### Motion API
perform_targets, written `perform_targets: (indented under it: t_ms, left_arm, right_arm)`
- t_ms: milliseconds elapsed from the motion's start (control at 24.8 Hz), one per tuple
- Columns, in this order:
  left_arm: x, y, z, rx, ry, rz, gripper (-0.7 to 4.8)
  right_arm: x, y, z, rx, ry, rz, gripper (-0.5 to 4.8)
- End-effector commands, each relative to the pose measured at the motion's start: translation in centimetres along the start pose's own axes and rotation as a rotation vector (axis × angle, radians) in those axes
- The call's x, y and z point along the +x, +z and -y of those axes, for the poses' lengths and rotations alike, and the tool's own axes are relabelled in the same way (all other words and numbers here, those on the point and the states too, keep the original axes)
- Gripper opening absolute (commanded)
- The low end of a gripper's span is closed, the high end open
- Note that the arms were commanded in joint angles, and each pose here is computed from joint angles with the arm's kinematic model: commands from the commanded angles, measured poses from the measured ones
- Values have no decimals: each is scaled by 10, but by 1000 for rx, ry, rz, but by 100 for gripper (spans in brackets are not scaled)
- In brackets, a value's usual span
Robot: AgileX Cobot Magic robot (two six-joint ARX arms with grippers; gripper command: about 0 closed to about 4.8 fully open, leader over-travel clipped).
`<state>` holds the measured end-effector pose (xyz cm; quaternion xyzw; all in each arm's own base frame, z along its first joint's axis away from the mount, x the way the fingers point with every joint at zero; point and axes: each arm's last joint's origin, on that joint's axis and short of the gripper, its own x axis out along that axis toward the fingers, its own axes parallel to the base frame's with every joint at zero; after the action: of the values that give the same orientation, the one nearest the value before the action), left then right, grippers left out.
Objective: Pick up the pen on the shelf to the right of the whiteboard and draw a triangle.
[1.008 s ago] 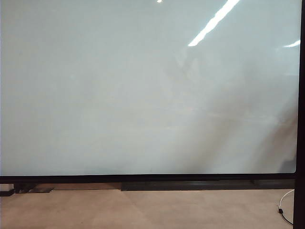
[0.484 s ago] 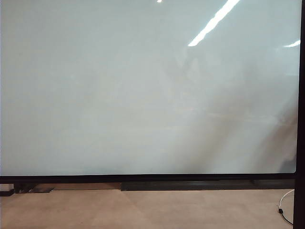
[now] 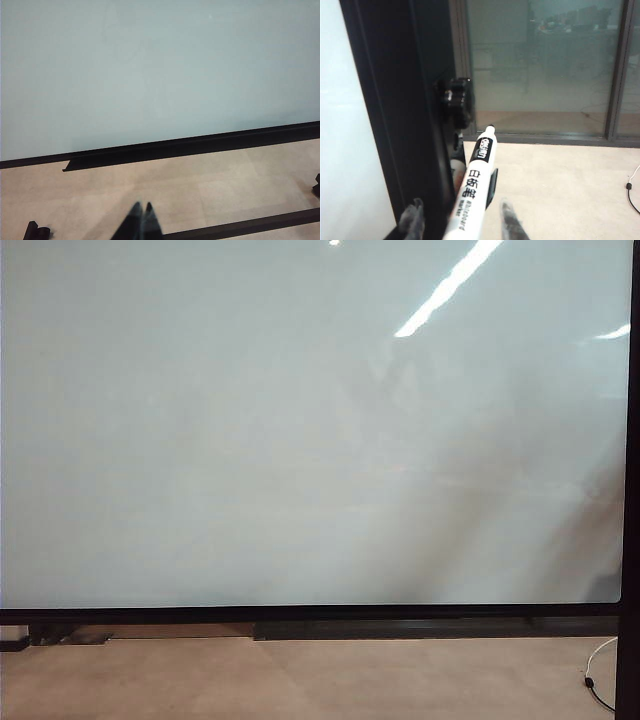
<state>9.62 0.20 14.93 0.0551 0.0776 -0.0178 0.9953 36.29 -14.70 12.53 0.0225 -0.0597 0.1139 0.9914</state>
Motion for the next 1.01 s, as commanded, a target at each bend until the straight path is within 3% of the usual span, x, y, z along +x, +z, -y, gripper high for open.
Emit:
perform_targets:
  t_ms: [40,81,1008]
  left_arm:
    - [0,1,0,1,-4,1,-5]
    - [0,1,0,1,-4,1,-5]
    - [0,1,0,1,-4,1,-5]
  right_arm:
    - [0,2,0,-8,0,12,174]
    - [0,2,0,-7,0,10,141]
    - [0,1,0,2,0,-3,81]
